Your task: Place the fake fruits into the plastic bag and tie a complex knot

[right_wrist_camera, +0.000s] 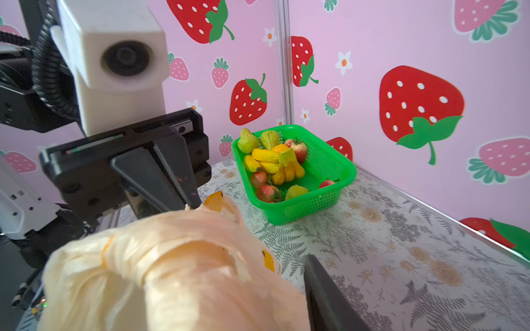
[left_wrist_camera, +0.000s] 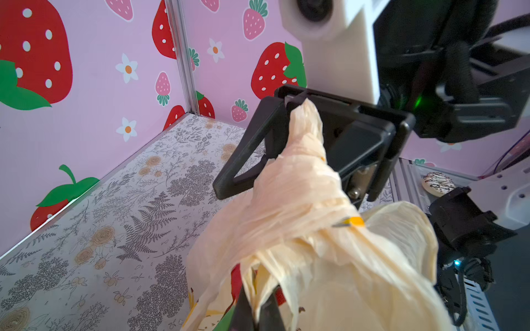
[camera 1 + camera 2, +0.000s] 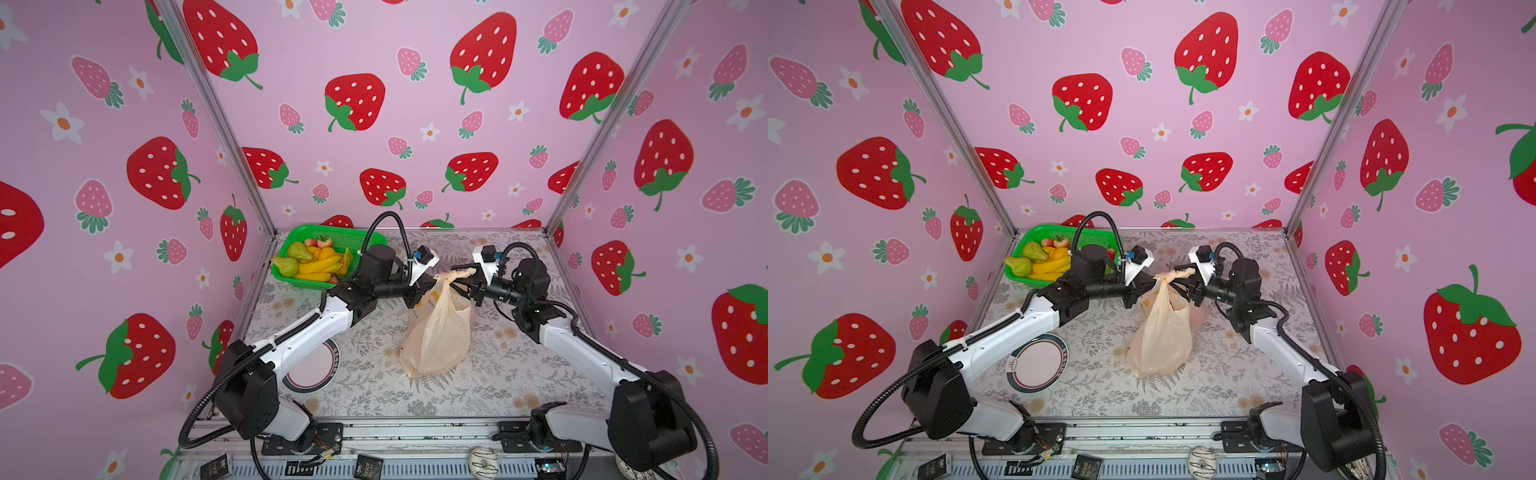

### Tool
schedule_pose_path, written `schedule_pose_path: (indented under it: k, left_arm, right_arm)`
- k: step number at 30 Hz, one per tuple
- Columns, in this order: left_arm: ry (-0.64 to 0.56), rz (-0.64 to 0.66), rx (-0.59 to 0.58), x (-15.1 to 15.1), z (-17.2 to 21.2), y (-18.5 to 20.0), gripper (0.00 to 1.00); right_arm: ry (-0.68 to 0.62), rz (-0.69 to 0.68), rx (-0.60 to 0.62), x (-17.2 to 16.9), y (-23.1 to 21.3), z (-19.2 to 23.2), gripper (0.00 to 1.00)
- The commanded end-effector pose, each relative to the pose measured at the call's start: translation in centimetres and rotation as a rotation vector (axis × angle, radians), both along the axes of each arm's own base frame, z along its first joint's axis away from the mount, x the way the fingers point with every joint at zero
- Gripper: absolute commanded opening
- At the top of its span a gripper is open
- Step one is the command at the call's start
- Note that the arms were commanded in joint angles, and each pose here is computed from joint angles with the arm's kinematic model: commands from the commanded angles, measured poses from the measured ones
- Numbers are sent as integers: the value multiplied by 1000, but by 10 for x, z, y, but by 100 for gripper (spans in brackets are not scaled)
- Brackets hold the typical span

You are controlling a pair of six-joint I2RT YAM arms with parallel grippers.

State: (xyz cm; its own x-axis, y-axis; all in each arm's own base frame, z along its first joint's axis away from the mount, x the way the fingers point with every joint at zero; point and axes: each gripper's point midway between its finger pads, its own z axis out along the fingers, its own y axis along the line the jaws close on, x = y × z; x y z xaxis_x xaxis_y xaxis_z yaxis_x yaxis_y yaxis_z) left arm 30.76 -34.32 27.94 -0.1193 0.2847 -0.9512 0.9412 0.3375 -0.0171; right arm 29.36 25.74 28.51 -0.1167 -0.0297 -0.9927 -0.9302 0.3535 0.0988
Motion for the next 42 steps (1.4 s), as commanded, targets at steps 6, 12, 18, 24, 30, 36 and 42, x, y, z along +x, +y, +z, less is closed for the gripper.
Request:
schedule_pose_path:
  k: [6, 12, 18, 24, 30, 36, 42]
  left_arm:
    - [-18, -13, -21, -1, 9, 0, 0]
    - [-21, -14, -21, -2, 10, 0, 0]
    - [-16, -20, -22, -2, 9, -1, 0]
    - [-8, -25, -24, -3, 8, -2, 0]
    - [-6, -31, -30, -2, 9, -3, 0]
    - [-7, -31, -34, -3, 11, -3, 0]
    - [-8, -14, -32, -2, 11, -1, 0]
  right_arm:
    - [6, -225, -113, 10, -31, 3, 65]
    - [49, -307, -169, 5, -47, 13, 66]
    - [28, -267, -211, -3, -46, 26, 66]
    - [0, -168, -224, -11, -34, 34, 59]
    - [-32, -114, -207, -18, -28, 41, 45]
    - [-31, -107, -199, -19, -27, 42, 19]
    - [-14, -138, -200, -19, -31, 39, 2]
